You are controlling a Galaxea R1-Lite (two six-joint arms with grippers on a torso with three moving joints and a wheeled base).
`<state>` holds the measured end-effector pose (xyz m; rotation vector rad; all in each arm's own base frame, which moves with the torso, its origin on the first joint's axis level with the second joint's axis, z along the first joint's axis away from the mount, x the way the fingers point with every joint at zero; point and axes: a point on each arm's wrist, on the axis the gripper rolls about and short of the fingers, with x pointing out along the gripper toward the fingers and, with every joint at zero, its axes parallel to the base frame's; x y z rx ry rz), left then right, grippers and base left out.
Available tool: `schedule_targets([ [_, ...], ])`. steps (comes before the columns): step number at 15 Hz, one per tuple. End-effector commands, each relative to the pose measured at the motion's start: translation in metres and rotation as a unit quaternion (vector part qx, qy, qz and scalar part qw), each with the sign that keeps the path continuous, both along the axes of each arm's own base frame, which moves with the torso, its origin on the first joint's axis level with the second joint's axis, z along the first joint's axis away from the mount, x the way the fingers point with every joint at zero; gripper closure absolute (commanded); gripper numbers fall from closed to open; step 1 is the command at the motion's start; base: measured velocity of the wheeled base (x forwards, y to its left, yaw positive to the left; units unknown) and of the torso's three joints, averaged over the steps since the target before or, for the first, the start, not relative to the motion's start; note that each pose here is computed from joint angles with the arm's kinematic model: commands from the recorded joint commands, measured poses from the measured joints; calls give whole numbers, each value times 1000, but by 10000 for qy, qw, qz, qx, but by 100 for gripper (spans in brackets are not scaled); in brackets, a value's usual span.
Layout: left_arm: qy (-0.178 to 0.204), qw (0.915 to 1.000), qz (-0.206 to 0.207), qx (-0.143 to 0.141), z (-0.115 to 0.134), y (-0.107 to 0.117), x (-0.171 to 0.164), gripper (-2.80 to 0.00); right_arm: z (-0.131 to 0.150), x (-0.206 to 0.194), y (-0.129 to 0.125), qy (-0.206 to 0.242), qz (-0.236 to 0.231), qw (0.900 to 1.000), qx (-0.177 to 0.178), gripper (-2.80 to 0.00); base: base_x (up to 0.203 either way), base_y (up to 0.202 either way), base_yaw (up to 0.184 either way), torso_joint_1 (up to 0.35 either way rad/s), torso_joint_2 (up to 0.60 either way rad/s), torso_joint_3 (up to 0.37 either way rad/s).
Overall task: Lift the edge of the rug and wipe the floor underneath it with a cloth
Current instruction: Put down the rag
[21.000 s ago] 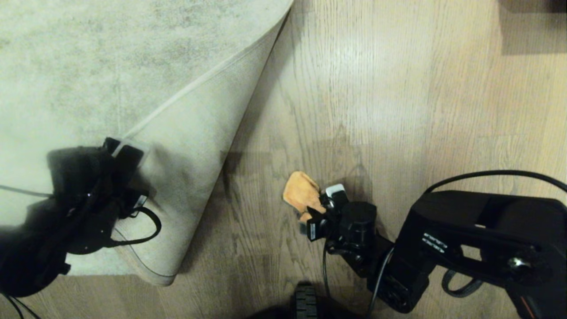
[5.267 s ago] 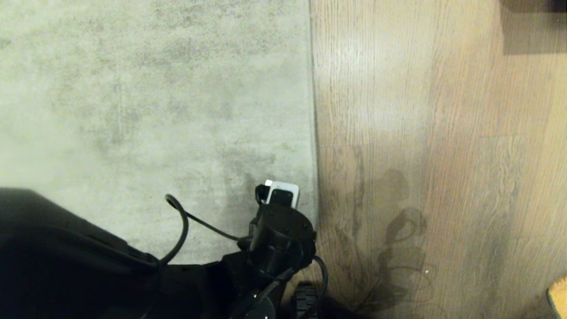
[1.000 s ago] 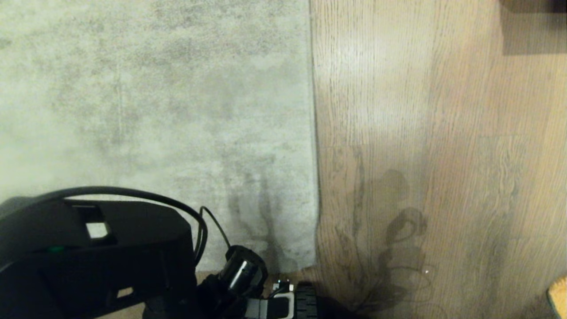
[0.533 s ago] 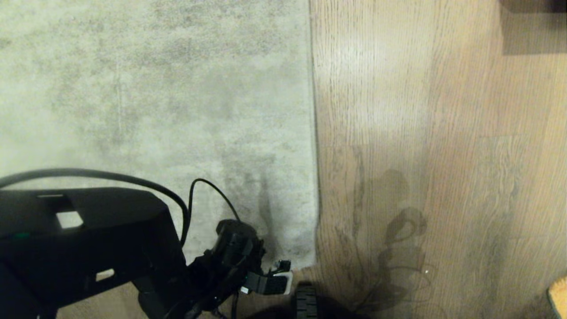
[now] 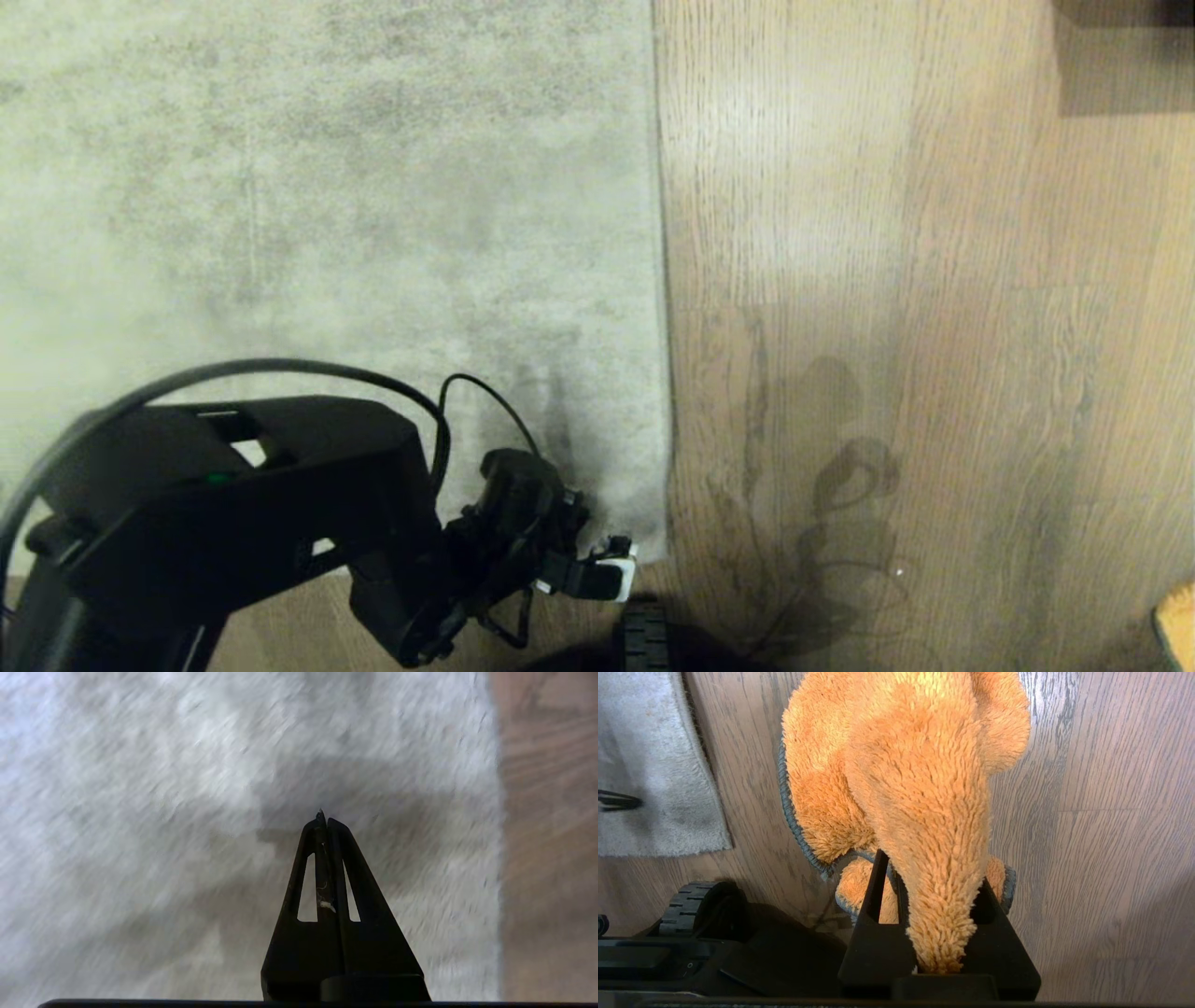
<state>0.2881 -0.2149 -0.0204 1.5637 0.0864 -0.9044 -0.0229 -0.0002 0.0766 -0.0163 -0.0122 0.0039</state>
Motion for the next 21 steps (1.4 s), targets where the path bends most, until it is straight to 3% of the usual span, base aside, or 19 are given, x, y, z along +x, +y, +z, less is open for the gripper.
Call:
schedule_targets([
  [1, 89, 9999, -83, 86, -20, -7, 5, 0, 0, 0, 0, 7, 3, 10000, -3, 0, 0, 0, 0, 0, 0, 0],
  [9, 295, 9992, -271, -70, -39, -16, 12, 0, 0, 0, 0, 7, 3, 10000, -3, 0, 0, 0, 0, 0, 0, 0],
  [12, 286, 9991, -290, -143, -32, -17, 11, 0, 0, 0, 0, 7, 3, 10000, -3, 0, 0, 0, 0, 0, 0, 0],
  [16, 7, 9983, -426, -390, 14, -16, 3, 0, 0, 0, 0, 7, 3, 10000, -3, 0, 0, 0, 0, 0, 0, 0],
  [21, -424, 9946, -476, -814, 92, 15, -36, 0, 0, 0, 0, 7, 3, 10000, -3, 0, 0, 0, 0, 0, 0, 0],
])
